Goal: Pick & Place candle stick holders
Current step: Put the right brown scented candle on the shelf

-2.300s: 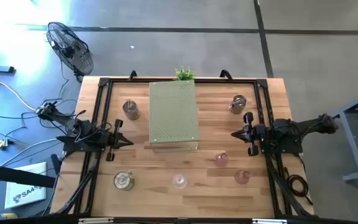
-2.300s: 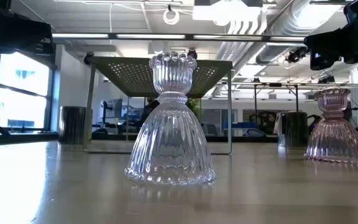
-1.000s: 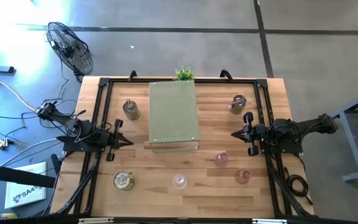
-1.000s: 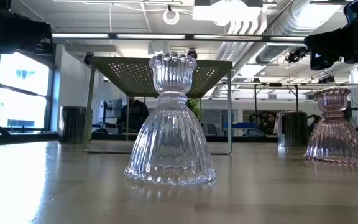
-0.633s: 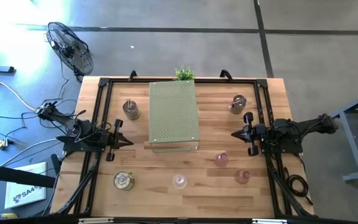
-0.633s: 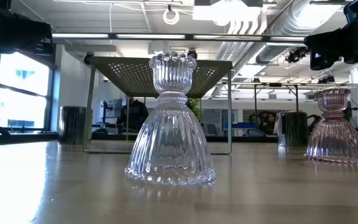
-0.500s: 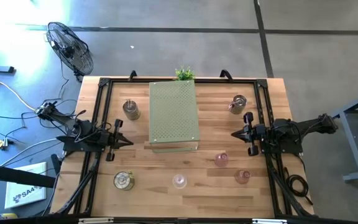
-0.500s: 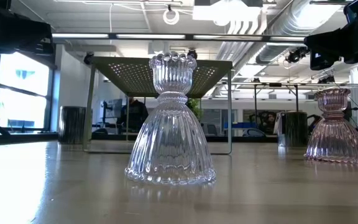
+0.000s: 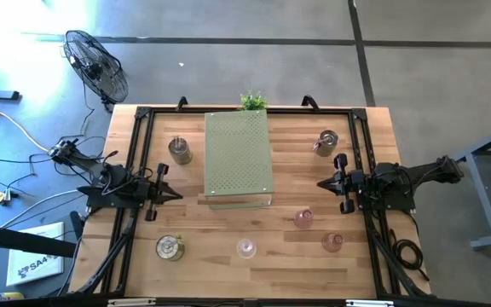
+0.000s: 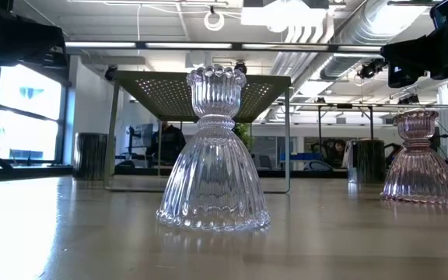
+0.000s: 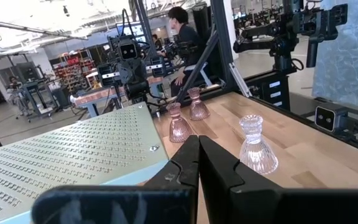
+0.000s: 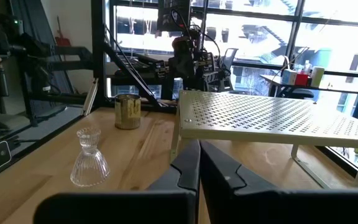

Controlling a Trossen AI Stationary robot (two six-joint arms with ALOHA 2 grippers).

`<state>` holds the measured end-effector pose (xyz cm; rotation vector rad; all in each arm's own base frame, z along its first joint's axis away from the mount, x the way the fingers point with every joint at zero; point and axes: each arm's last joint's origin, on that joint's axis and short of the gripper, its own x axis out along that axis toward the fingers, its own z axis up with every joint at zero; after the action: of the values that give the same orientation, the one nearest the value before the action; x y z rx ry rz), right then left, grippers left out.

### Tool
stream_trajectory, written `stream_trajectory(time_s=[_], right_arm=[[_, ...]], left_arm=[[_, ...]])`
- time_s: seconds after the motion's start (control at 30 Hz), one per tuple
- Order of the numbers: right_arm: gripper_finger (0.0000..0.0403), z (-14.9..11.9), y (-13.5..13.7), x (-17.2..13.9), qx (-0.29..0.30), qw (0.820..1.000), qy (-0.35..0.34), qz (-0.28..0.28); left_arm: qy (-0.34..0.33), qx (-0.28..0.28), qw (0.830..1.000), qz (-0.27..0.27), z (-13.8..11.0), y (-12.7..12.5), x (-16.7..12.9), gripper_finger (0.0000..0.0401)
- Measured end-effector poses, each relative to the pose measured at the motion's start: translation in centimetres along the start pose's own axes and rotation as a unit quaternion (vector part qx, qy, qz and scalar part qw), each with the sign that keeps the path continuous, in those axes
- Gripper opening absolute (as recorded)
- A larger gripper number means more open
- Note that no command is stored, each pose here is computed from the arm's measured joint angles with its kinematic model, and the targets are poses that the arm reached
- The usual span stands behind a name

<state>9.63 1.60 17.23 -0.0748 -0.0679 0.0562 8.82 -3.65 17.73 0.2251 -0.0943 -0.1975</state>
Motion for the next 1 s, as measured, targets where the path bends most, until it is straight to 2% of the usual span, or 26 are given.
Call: stream_trajectory(time_s=[0.1, 0.17, 0.23, 0.37, 0.6, 0.73, 0.8, 0.9, 1.0], right_arm=[[0.0005, 0.0, 0.0, 0.0, 0.0, 1.0, 0.0, 0.0], [0.0005, 0.0, 0.0, 0.0, 0.0, 1.0, 0.0, 0.0], [0.0005, 0.0, 0.0, 0.0, 0.0, 1.0, 0.0, 0.0], [0.0005, 0.0, 0.0, 0.0, 0.0, 1.0, 0.0, 0.0], [0.0005, 0.0, 0.0, 0.0, 0.0, 1.0, 0.0, 0.0], [0.0005, 0.01, 0.0, 0.0, 0.0, 1.0, 0.0, 0.0], [0.0005, 0.0, 0.0, 0.0, 0.0, 1.0, 0.0, 0.0], [0.0005, 0.01, 0.0, 0.0, 0.0, 1.0, 0.0, 0.0], [0.0005, 0.0, 0.0, 0.0, 0.0, 1.0, 0.0, 0.0]], left_arm=[[0.015, -0.048, 0.998, 0.028, -0.16, 0.12, 0.05, 0.0012], [0.015, -0.091, 0.994, 0.063, -0.12, 0.34, 0.04, 0.0035], [0.015, -0.097, 0.992, 0.078, -0.09, 0.43, 0.06, 0.0065], [0.022, -0.061, 0.995, 0.081, -0.1, 0.41, 0.2, 0.0141], [0.022, -0.087, 0.991, 0.098, -0.11, 0.5, 0.2, 0.0305], [0.024, -0.086, 0.991, 0.103, -0.12, 0.52, 0.2, 0.0383], [0.027, -0.086, 0.991, 0.101, -0.2, 0.49, 0.2, 0.0393], [0.034, -0.103, 0.99, 0.095, -0.36, 0.43, 0.19, 0.0387], [0.037, -0.106, 0.987, 0.114, -0.4, 0.53, 0.17, 0.0396]])
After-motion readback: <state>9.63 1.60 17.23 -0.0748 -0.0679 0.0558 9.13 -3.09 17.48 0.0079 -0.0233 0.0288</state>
